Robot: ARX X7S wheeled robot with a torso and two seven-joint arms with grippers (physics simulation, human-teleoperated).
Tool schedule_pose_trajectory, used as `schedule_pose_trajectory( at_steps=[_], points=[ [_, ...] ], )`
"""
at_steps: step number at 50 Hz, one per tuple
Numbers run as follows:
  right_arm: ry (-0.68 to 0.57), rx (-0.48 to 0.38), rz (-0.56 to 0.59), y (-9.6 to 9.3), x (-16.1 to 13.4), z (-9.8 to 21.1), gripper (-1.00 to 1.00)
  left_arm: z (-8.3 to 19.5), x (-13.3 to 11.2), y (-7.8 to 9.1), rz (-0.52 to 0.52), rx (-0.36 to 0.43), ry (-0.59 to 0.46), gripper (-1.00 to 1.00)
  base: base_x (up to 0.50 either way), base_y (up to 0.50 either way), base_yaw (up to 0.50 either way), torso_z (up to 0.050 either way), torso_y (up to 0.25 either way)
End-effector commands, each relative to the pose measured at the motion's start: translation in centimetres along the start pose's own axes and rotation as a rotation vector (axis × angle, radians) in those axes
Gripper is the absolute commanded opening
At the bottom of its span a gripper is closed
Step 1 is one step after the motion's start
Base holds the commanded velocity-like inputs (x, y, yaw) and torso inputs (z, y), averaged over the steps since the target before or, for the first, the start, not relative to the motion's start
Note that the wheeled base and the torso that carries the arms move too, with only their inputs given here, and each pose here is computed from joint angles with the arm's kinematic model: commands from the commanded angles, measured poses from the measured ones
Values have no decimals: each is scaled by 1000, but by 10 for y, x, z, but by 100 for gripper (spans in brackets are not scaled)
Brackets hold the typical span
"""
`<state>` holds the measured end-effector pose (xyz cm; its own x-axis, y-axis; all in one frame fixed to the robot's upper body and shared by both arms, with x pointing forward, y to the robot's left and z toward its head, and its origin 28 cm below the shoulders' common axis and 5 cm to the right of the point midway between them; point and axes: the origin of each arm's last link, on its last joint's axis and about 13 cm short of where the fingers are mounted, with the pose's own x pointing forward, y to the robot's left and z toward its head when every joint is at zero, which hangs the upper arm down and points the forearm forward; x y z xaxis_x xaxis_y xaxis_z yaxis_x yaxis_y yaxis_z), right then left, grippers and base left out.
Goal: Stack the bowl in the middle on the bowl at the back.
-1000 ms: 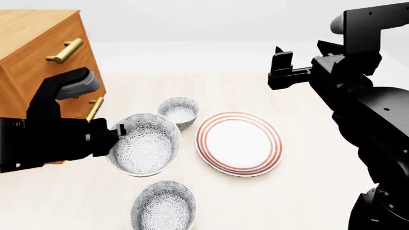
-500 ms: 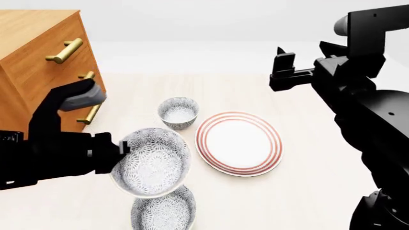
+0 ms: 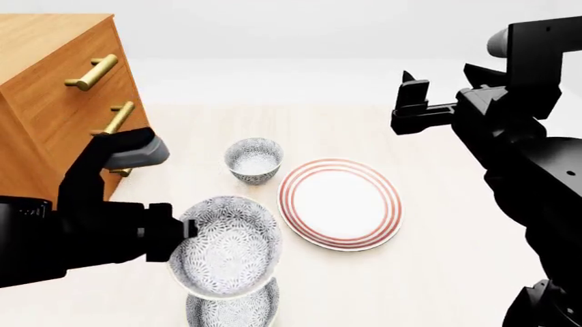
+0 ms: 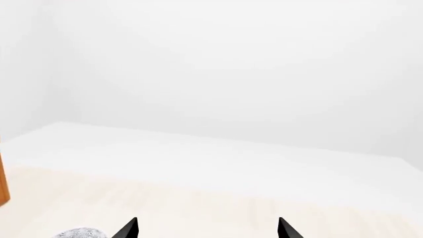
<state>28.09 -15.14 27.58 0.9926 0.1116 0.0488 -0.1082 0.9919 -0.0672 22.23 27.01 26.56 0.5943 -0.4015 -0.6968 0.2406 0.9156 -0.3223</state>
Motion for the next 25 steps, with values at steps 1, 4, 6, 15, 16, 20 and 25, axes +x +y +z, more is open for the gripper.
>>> schedule_pose_trajectory(
  at_steps=[1,4,6,15,16,20,25],
  points=[
    [1,4,-10,-1,-3,-1,100,-3,6,0,3,19,5,-100,0,0,0,0,0],
    [3,4,-13,-1,-5,-2,100,-6,9,1,5,26,17,-100,0,0,0,0,0],
    [3,3,-16,-2,-6,-1,100,-6,11,1,7,28,20,-100,0,0,0,0,5],
    [4,3,-23,-3,-10,-2,100,-11,19,3,16,29,46,-100,0,0,0,0,0],
    [4,3,-24,-3,-10,-2,100,-12,19,3,15,29,49,-100,0,0,0,0,0],
    [4,3,-25,-2,-11,-2,100,-14,21,3,17,29,57,-100,0,0,0,0,0],
    [4,4,-27,-3,-12,-3,100,-16,22,4,18,33,65,-100,0,0,0,0,0]
  ],
)
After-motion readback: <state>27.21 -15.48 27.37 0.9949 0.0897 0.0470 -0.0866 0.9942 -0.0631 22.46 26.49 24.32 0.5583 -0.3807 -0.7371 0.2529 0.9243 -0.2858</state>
